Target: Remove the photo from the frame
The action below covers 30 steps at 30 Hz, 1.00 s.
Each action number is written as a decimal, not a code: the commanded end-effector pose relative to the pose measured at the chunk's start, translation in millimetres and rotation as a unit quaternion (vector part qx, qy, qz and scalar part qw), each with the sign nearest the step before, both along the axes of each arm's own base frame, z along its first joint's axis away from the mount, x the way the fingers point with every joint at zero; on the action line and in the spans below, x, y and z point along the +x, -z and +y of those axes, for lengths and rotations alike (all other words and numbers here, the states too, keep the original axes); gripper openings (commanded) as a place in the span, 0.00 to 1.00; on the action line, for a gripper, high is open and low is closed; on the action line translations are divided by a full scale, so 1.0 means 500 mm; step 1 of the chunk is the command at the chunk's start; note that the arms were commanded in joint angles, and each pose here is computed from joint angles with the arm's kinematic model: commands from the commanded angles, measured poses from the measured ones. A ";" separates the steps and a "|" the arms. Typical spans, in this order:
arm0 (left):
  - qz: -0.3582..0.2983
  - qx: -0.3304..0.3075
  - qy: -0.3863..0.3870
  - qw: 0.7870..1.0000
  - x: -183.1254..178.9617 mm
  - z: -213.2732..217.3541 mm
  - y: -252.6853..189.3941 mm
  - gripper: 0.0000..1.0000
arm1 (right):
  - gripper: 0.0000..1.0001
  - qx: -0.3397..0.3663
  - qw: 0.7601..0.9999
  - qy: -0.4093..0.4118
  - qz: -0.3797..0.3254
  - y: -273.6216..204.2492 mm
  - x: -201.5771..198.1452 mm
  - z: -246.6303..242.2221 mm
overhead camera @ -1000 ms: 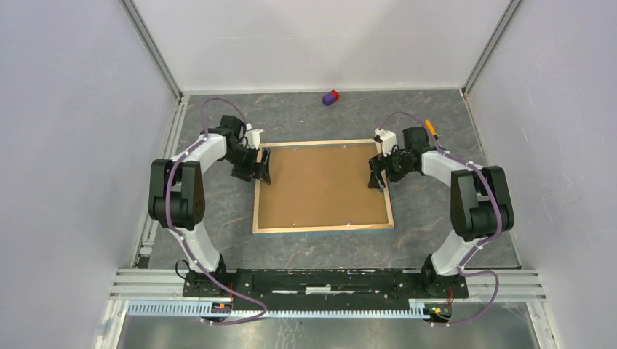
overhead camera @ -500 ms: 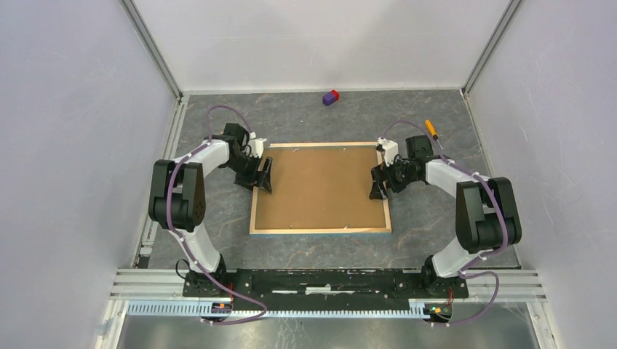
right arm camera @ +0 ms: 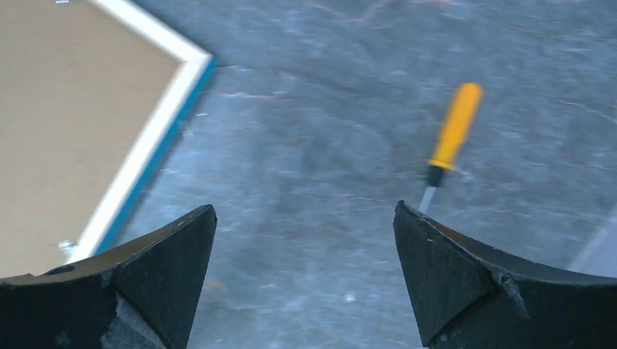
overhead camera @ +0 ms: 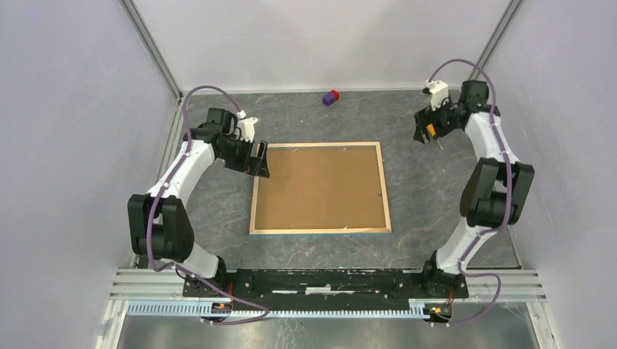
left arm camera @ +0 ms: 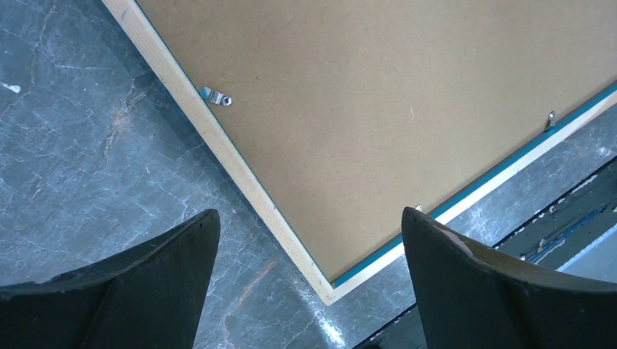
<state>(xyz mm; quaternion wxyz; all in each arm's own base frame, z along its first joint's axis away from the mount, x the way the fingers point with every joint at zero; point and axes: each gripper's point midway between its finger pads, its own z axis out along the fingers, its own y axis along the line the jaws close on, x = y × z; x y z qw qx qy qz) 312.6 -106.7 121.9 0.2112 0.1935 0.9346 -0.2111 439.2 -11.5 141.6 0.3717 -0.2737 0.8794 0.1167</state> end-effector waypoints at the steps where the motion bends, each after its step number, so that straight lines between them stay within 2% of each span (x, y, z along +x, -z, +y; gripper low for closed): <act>1: -0.008 -0.012 0.011 1.000 -0.006 -0.006 -0.035 1.00 | 0.98 -0.041 0.999 0.010 0.035 0.038 0.044 -0.098; 7: -0.003 -0.029 0.011 0.999 -0.016 -0.016 -0.037 1.00 | 0.97 -0.056 0.997 0.022 0.044 0.082 0.097 -0.162; 21: -0.013 -0.030 -0.003 0.999 -0.011 -0.014 -0.052 1.00 | 0.83 -0.065 0.994 0.040 0.082 0.218 0.122 -0.210; 25: -0.012 -0.027 -0.004 1.000 -0.009 -0.013 -0.050 1.00 | 0.72 -0.060 0.994 0.045 0.083 0.228 0.130 -0.212; 30: -0.014 -0.022 -0.007 1.000 -0.005 -0.009 -0.049 1.00 | 0.50 -0.059 0.993 0.047 0.091 0.248 0.136 -0.215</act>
